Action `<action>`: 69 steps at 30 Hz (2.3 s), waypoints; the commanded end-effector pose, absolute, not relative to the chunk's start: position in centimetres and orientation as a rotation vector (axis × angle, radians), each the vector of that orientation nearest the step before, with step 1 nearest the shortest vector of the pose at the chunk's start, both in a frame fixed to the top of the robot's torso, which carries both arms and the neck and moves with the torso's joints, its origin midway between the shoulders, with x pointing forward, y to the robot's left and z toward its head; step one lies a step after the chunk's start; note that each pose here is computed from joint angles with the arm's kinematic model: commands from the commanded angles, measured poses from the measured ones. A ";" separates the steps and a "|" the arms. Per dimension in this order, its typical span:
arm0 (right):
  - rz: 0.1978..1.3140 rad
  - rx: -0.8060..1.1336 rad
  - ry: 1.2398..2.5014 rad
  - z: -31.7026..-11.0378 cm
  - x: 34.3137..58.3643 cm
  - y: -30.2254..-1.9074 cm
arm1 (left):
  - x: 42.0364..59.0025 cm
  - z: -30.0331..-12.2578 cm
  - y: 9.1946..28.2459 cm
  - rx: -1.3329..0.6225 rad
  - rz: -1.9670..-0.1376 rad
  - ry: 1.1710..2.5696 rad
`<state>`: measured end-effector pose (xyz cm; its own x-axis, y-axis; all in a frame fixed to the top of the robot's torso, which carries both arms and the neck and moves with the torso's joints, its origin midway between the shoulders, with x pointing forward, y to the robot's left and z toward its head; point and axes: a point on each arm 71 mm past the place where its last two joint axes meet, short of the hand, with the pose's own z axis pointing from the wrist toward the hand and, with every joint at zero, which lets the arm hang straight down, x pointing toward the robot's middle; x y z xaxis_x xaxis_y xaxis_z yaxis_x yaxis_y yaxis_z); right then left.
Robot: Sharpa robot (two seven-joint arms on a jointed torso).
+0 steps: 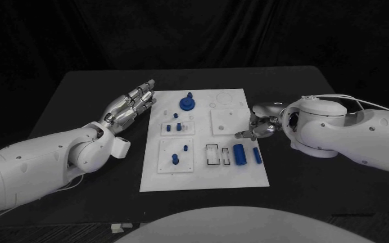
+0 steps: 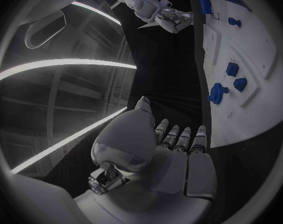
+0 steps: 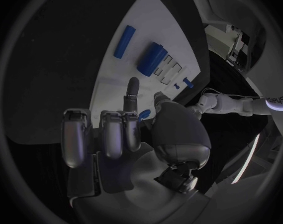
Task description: Assemble the parts on the task board
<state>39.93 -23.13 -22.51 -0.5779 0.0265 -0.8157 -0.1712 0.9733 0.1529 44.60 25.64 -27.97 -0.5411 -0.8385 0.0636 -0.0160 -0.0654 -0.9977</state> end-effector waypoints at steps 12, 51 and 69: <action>0.165 -0.095 2.194 -24.4 38.9 -22.2 | 44.6 -28.0 25.4 -0.931 -1.701 1.577; 0.276 -0.015 2.171 -24.5 37.1 -22.8 | 44.5 -28.3 25.7 -0.949 -1.694 1.612; 0.186 -0.102 2.281 -26.6 37.4 -21.6 | 44.6 -28.4 25.4 -0.951 -1.701 1.624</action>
